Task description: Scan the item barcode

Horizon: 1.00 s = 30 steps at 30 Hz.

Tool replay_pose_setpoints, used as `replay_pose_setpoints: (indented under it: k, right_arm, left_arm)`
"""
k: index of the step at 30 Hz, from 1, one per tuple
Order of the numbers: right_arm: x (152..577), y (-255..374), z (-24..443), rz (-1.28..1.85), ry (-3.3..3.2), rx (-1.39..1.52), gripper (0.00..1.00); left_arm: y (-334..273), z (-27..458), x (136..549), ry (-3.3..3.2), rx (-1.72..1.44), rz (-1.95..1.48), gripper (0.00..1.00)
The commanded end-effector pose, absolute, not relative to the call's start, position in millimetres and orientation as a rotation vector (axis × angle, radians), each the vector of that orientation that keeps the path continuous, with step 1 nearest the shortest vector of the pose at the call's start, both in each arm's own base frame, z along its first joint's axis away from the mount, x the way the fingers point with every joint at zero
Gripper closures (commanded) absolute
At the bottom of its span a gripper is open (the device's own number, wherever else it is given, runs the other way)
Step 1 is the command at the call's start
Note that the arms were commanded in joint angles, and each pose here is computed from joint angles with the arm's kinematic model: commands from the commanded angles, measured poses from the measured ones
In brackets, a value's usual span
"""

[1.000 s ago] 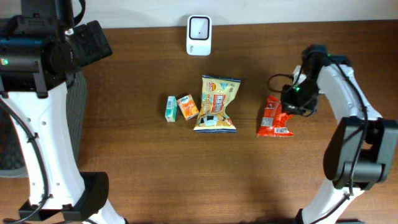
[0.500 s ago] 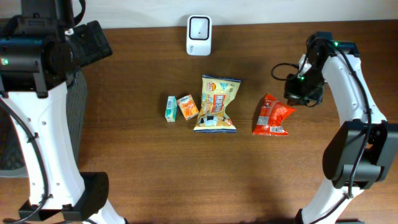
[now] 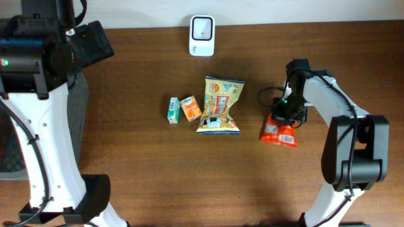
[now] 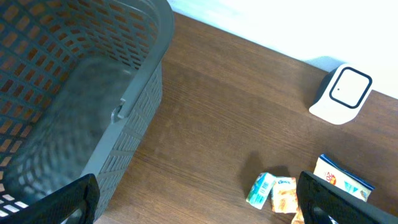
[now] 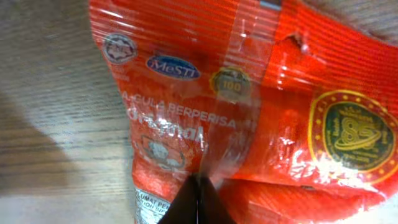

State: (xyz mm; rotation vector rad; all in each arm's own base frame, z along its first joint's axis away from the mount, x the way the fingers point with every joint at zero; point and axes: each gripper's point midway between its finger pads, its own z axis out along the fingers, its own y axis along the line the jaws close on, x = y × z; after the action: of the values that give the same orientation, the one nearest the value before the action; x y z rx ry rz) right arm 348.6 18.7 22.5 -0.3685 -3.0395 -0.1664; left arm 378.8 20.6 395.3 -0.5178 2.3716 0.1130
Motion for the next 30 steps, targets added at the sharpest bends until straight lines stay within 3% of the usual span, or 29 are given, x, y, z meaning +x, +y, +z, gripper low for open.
replay_pose_setpoints:
  k: [1, 3, 5, 15, 16, 19, 23, 27, 30]
  right_arm:
    - [363, 12, 65, -0.103, -3.060, -0.375, 0.96]
    - [368, 10, 99, -0.089, -3.067, -0.370, 0.87]
    - [359, -1, 103, 0.018, -3.037, -0.362, 0.85]
    - [312, -7, 16, 0.094, -2.926, -0.377, 0.83]
    - [312, -7, 8, 0.091, -2.937, -0.398, 0.79]
    - [332, 17, -2, -0.126, -3.014, -0.415, 0.77]
    - [371, 60, 10, -0.570, -3.088, -0.398, 0.71]
    - [392, 54, 59, -0.573, -3.112, -0.366, 0.62]
    - [375, 52, 87, -0.492, -3.054, -0.263, 0.61]
  left_arm:
    - [22, 395, 379, 2.375, -0.506, 0.127, 0.01]
    - [22, 395, 379, 2.375, -0.506, 0.127, 0.01]
    - [22, 395, 379, 2.375, -0.506, 0.127, 0.01]
    - [22, 395, 379, 2.375, -0.506, 0.127, 0.01]
    - [22, 395, 379, 2.375, -0.506, 0.127, 0.01]
    - [22, 395, 379, 2.375, -0.506, 0.127, 0.01]
    - [22, 395, 379, 2.375, -0.506, 0.127, 0.01]
    - [22, 395, 379, 2.375, -0.506, 0.127, 0.01]
    - [22, 395, 379, 2.375, -0.506, 0.127, 0.01]
